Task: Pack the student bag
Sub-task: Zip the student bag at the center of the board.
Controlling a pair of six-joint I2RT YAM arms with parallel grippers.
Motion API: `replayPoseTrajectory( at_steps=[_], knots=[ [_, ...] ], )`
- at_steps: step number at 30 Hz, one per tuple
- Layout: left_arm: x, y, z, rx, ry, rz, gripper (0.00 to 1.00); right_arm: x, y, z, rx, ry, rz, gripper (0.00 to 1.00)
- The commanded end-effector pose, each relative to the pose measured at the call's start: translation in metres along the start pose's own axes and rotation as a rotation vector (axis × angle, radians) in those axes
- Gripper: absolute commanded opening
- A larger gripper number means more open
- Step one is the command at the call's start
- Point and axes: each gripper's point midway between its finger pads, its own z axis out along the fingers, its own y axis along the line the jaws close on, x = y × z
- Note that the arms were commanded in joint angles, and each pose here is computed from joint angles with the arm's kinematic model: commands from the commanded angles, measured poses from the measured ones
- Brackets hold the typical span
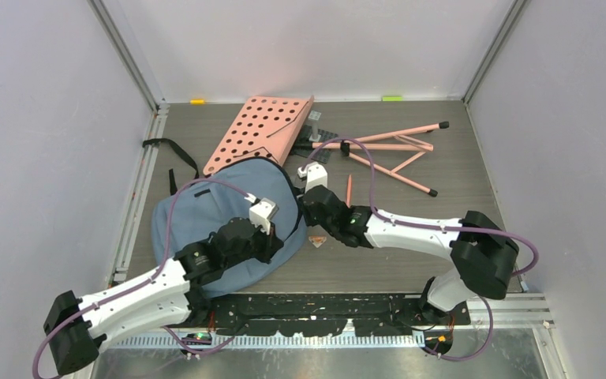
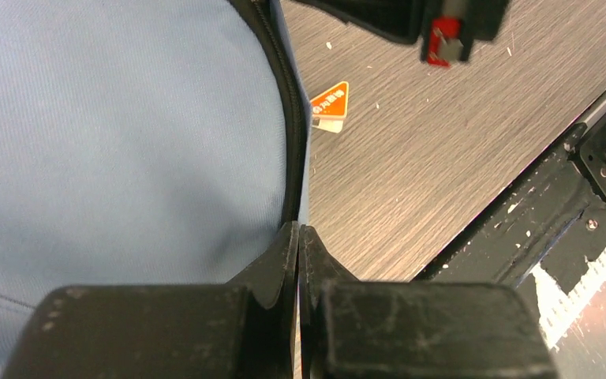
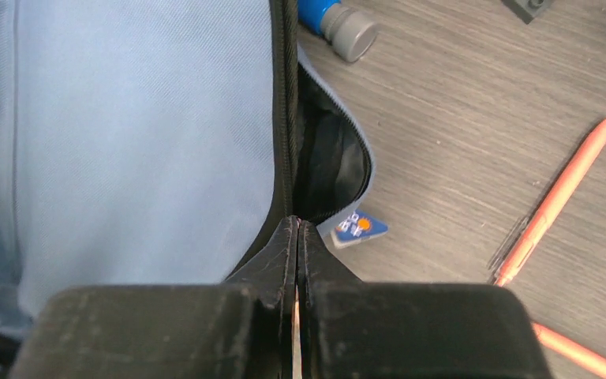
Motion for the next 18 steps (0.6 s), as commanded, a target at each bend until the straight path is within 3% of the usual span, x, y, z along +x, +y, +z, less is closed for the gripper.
replayPoseTrajectory(
  at_steps=[1,9,11,13,18],
  knots=[
    [0.017,0.012,-0.011,-0.047,0.025,-0.042,0.00,-0.031,-0.030,0.015,0.133,-0.059,-0.027,0.01],
    [0.010,0.024,-0.028,-0.105,-0.035,-0.076,0.00,-0.039,-0.012,0.015,0.003,-0.025,-0.036,0.01],
    [0.001,0.022,-0.030,-0.101,-0.056,-0.075,0.06,-0.037,-0.008,0.008,-0.029,-0.007,-0.030,0.01],
    [-0.011,0.017,-0.031,-0.092,-0.075,-0.069,0.19,-0.037,-0.007,0.000,-0.045,0.000,-0.008,0.13],
    [-0.038,0.003,-0.022,-0.066,-0.091,-0.049,0.49,-0.035,-0.009,-0.025,-0.083,-0.012,0.057,0.52]
  ],
)
